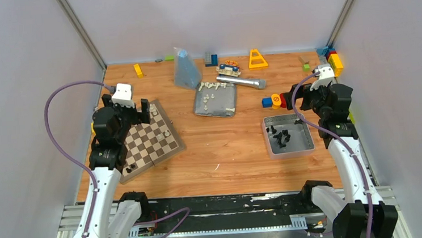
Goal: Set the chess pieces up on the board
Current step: Adjust the chessboard at the center of the board.
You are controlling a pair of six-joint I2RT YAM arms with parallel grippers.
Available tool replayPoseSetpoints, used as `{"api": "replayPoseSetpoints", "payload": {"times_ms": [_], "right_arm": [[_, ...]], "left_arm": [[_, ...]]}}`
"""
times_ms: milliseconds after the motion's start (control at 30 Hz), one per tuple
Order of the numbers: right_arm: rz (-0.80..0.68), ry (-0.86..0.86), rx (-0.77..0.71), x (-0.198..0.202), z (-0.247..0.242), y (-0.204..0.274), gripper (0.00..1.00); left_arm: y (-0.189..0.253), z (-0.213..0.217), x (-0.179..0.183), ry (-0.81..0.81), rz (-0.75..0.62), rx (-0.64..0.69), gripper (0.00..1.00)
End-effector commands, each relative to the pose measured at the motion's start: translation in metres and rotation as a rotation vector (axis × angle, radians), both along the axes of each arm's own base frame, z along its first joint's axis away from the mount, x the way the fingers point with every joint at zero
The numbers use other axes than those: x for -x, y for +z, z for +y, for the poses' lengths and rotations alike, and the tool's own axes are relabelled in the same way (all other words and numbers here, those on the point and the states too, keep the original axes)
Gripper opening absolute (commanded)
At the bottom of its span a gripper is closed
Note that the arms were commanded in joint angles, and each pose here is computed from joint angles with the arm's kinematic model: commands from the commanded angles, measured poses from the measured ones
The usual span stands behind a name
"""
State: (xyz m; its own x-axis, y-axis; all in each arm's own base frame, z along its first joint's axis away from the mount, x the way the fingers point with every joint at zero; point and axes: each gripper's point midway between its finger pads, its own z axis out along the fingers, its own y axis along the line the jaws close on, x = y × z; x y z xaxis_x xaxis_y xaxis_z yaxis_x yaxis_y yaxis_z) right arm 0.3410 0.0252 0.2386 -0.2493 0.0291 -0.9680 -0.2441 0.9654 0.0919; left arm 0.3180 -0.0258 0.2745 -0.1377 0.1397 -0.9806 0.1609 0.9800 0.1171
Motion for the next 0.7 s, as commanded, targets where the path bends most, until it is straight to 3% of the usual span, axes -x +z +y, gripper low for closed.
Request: {"api": "replayPoseSetpoints", "payload": {"times_ms": [0, 433, 667], "right_arm": [[-0.064, 0.005, -0.005, -0.004, 0.0, 0.019, 1.0], [-0.061, 0.021, -0.001, -0.004, 0.003, 0.017, 1.0], [-0.053, 0.03, 0.003, -0.005, 0.003, 0.014, 1.0]], "left_arm": [[0.004, 0.0, -0.002, -0.002, -0.023, 0.007, 1.0], [0.005, 0.012, -0.003, 0.057, -0.02, -0.026, 1.0], [-0.008, 0.02, -0.024, 0.042, 0.156, -0.159, 1.0]]}}
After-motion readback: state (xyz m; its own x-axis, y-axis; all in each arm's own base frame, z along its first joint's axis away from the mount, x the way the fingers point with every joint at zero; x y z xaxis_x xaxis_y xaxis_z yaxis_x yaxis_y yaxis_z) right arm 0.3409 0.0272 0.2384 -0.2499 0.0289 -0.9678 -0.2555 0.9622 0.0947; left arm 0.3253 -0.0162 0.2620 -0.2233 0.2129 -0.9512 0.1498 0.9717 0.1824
